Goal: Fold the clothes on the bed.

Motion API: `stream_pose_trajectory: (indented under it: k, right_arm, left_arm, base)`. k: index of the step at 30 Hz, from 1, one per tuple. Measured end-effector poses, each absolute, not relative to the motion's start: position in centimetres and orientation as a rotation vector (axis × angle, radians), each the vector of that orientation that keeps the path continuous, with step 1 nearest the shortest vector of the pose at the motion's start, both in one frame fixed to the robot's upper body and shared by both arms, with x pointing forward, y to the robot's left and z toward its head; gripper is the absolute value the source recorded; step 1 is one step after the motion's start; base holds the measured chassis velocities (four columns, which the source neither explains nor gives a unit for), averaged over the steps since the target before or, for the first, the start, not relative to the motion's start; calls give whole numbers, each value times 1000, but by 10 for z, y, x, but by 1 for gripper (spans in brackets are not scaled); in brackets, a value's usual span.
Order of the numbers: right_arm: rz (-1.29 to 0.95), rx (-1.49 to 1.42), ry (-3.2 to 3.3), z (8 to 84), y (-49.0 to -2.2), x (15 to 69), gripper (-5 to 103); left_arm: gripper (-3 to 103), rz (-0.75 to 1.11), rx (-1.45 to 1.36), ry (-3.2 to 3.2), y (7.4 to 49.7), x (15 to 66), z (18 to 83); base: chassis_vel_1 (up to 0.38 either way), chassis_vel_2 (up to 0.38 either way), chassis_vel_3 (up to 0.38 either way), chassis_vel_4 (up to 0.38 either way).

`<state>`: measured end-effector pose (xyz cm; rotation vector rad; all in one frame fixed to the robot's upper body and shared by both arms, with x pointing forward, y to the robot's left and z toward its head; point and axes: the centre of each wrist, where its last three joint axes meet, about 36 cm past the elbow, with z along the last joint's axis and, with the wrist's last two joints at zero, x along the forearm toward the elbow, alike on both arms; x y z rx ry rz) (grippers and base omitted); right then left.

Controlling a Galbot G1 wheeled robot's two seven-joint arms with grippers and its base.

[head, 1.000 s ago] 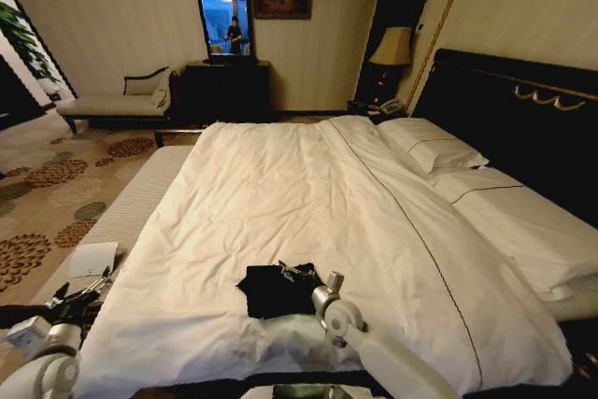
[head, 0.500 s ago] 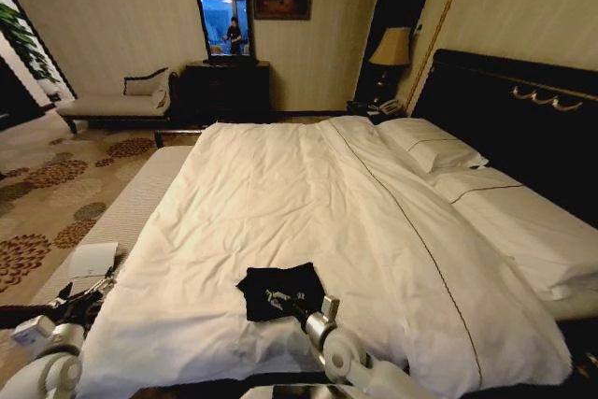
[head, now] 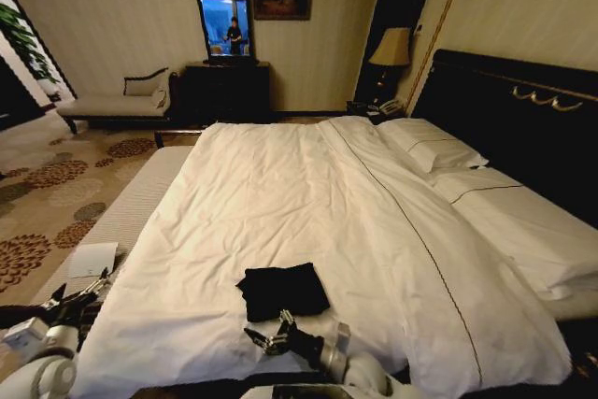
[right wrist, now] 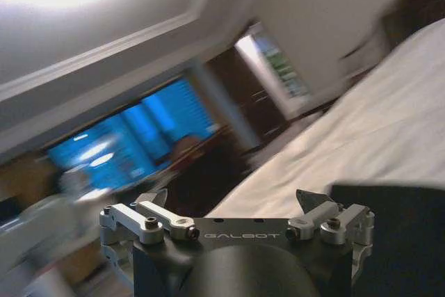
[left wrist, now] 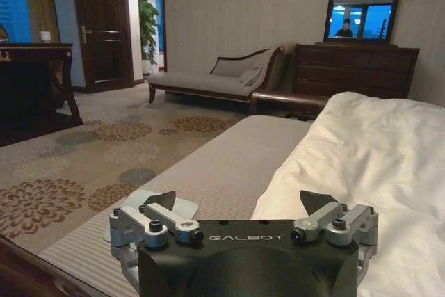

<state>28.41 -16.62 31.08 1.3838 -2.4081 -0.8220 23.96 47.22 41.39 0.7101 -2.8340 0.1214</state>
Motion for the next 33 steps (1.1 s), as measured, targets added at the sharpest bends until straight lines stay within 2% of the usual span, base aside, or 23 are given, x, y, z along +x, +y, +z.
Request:
stream_pose_trajectory:
  k: [5, 13, 25, 30, 33]
  right_arm:
    - [-851, 1152, -2531, 320, -139, 322, 100]
    - [-870, 1037, -2463, 306, -79, 348, 100]
    - [-821, 1082, -2354, 271, -24, 373, 100]
    - [-806, 1100, -2359, 257, -15, 377, 100]
    - [-875, 1193, -2402, 263, -14, 386, 100]
  left_arm:
    - [100, 115, 707, -2837, 467, 238, 415]
    - [100, 102, 723, -2839, 468, 234, 419]
    - [100, 102, 771, -2827, 478, 227, 420]
    - [100, 106, 774, -2825, 477, 226, 419]
    - [100, 122, 758, -2825, 470, 227, 415]
  base:
    - [0, 0, 0, 0]
    - [0, 0, 0, 0]
    - [0, 0, 0, 0]
    - [0, 0, 0, 0]
    - [0, 0, 0, 0]
